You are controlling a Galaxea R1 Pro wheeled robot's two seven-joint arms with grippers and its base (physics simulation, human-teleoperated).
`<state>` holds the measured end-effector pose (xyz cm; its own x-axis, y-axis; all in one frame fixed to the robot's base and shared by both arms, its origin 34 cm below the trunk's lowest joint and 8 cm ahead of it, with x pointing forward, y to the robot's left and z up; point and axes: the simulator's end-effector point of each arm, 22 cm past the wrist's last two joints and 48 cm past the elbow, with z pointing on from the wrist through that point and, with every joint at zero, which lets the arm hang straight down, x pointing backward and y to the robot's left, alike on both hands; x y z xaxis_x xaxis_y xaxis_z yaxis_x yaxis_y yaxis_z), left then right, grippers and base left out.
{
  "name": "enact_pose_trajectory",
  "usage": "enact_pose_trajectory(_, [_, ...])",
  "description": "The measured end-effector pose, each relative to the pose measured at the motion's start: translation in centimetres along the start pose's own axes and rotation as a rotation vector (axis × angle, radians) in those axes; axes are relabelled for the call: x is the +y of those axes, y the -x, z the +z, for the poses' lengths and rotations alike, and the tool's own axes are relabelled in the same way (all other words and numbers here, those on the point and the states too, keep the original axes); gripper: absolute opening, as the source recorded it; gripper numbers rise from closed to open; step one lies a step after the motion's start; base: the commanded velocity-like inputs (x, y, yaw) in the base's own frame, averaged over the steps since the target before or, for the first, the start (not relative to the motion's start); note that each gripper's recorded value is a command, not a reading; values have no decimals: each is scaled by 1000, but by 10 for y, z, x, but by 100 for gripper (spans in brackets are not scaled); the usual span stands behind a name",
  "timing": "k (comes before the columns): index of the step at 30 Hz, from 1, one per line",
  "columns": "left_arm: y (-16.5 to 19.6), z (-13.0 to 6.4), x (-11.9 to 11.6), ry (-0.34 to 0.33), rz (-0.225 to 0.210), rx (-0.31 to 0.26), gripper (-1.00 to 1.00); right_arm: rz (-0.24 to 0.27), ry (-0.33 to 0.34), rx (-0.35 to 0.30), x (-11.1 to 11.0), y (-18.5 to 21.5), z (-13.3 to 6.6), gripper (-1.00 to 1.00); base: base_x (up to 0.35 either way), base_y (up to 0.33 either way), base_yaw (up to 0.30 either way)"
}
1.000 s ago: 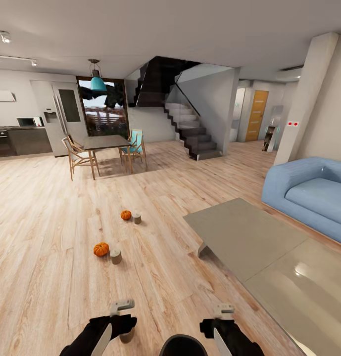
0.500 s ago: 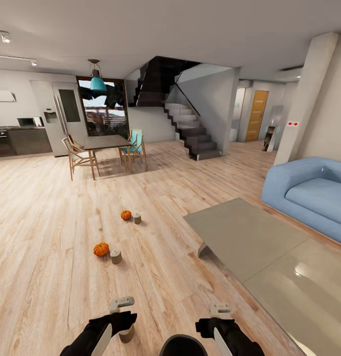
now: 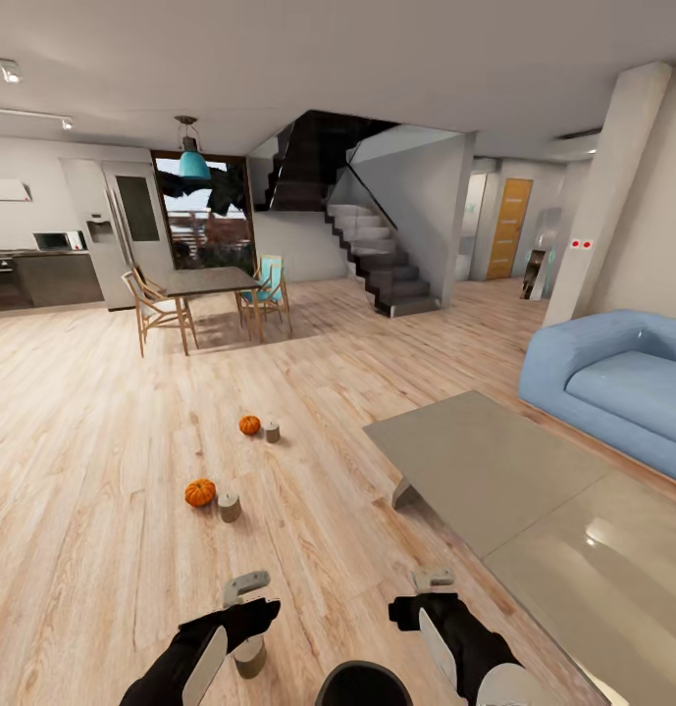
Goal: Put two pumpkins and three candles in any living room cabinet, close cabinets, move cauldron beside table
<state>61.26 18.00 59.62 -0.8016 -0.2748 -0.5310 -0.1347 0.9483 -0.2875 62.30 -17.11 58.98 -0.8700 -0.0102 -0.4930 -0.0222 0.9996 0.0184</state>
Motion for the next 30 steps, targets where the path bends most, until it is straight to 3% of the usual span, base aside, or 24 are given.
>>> enact_pose_trajectory(14, [-19, 20, 15, 9, -17, 6, 100, -5, 4, -22, 1, -27, 28, 100, 0, 0, 0])
enact_pose_trajectory(18, [-31, 27, 25, 22, -19, 19, 100, 2, 8, -66, 3, -24, 35, 100, 0, 0, 0])
enact_pose_trajectory(21, [-37, 32, 36, 36, -22, 12, 100, 1, 9, -63, 3, -39, 43, 100, 0, 0, 0])
enact_pose_trajectory(30, [-49, 45, 39, 36, -1, 4, 100, -1, 10, -64, 4, -58, 58, 100, 0, 0, 0])
